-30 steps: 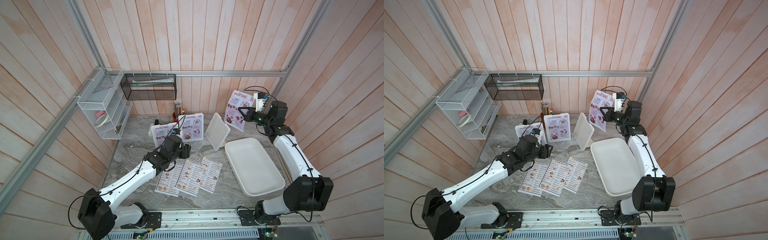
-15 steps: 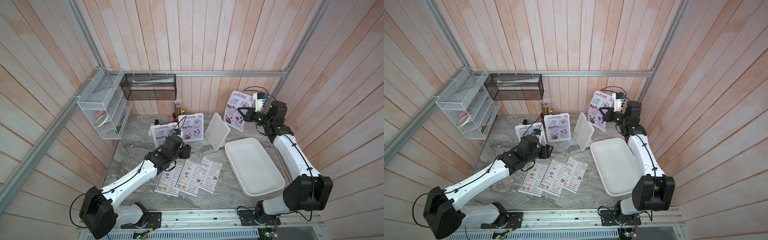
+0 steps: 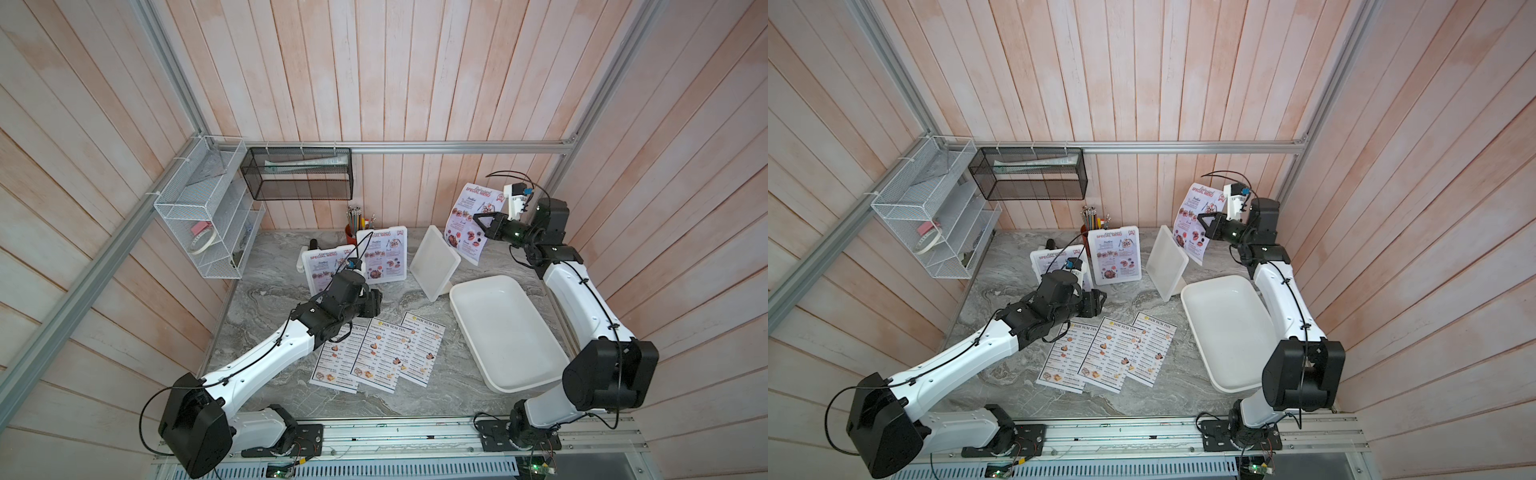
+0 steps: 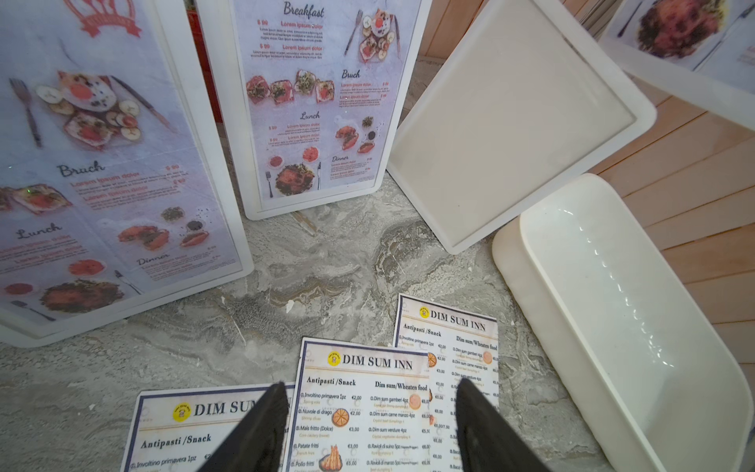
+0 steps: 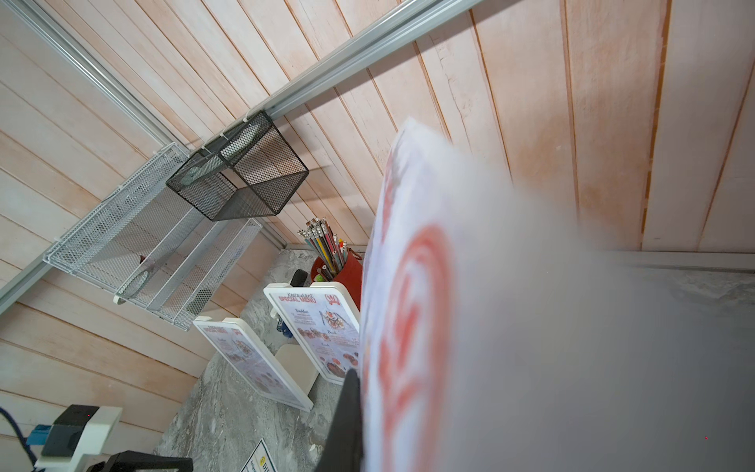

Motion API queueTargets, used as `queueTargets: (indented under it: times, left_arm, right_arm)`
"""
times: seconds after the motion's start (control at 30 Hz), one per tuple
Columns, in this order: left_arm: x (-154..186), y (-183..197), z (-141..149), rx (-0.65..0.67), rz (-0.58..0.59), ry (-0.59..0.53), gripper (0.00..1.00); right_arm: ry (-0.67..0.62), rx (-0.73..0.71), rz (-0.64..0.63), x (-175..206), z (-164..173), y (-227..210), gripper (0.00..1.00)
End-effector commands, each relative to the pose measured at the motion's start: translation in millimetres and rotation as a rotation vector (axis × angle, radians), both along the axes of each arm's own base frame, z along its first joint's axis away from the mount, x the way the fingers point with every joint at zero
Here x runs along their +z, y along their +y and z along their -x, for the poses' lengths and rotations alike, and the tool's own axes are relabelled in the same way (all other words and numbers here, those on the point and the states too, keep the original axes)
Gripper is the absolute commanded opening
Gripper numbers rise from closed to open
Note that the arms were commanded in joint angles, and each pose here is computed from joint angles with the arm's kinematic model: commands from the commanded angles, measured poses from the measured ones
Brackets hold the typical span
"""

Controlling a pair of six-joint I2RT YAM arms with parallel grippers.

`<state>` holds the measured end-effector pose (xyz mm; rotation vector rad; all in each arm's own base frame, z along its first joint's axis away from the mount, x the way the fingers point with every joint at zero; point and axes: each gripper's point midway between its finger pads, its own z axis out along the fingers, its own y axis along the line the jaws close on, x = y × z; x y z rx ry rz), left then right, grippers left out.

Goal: Replace the menus in the menu holders
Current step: Insert the menu into the menu holder.

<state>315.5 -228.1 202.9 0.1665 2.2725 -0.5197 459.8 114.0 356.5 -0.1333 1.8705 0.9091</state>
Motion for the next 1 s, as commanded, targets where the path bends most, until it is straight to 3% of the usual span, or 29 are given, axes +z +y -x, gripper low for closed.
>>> queueTargets:
  times: [0.0, 0.13, 0.23, 0.47, 0.97]
  left_arm:
    - [8, -4, -4, 0.0, 0.005, -0.029, 0.67]
    - [8, -4, -5, 0.001, 0.006, -0.03, 0.67]
    - [7, -3, -5, 0.001, 0.003, -0.027, 0.67]
    - [3, -5, -4, -0.012, 0.003, -0.021, 0.67]
    - [5, -5, -7, -0.016, -0.015, -0.036, 0.67]
  right_arm:
    - [-0.021, -0.032, -0.02, 21, -4, -4, 0.0]
    - [-0.043, -0.046, -0.039, 40, -1, -5, 0.0]
    - [0.008, -0.074, -0.061, 40, -2, -7, 0.0]
    - [0.092, -0.148, -0.131, 29, -4, -1, 0.0]
    - [0.139, -0.161, -0.111, 8, -14, -2, 0.0]
